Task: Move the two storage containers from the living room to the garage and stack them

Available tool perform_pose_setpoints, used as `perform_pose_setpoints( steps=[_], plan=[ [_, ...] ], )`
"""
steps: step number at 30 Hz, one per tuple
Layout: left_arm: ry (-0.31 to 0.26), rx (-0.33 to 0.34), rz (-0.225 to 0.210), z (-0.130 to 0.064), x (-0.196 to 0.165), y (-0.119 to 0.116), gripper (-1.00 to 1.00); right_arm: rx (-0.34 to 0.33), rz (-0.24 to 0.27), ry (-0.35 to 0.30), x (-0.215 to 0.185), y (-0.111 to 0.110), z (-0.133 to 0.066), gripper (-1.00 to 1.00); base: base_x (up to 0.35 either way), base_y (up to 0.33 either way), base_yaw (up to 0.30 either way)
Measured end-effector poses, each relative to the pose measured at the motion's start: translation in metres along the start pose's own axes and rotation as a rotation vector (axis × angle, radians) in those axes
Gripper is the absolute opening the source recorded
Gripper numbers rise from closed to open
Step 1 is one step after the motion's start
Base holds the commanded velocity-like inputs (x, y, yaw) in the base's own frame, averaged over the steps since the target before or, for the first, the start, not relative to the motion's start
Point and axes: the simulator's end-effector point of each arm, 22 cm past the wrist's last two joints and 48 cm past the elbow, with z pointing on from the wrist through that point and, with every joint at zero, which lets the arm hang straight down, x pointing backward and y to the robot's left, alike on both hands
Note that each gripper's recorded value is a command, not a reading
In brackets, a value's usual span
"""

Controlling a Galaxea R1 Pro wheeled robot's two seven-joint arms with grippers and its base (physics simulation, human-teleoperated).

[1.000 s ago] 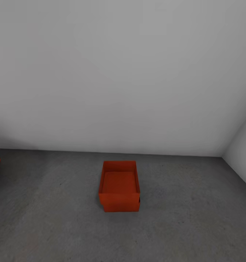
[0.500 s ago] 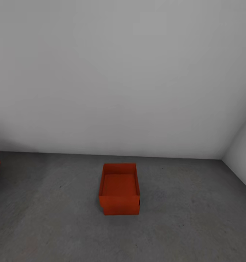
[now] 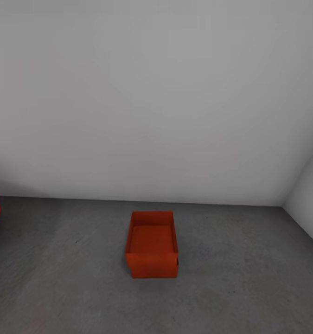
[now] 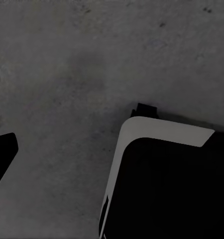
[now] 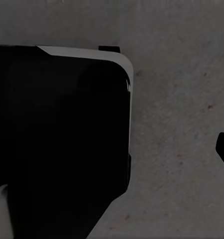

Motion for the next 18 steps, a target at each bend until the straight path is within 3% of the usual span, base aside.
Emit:
perform_pose_setpoints(
  steps=[18],
  plan=[
    [-0.028, 0.005, -0.005, -0.003, -0.012, -0.002, 1.0, 0.001, 0.001, -0.029, -0.011, 0.0, 0.0, 1.0, 0.0, 0.0, 0.0]
  ],
)
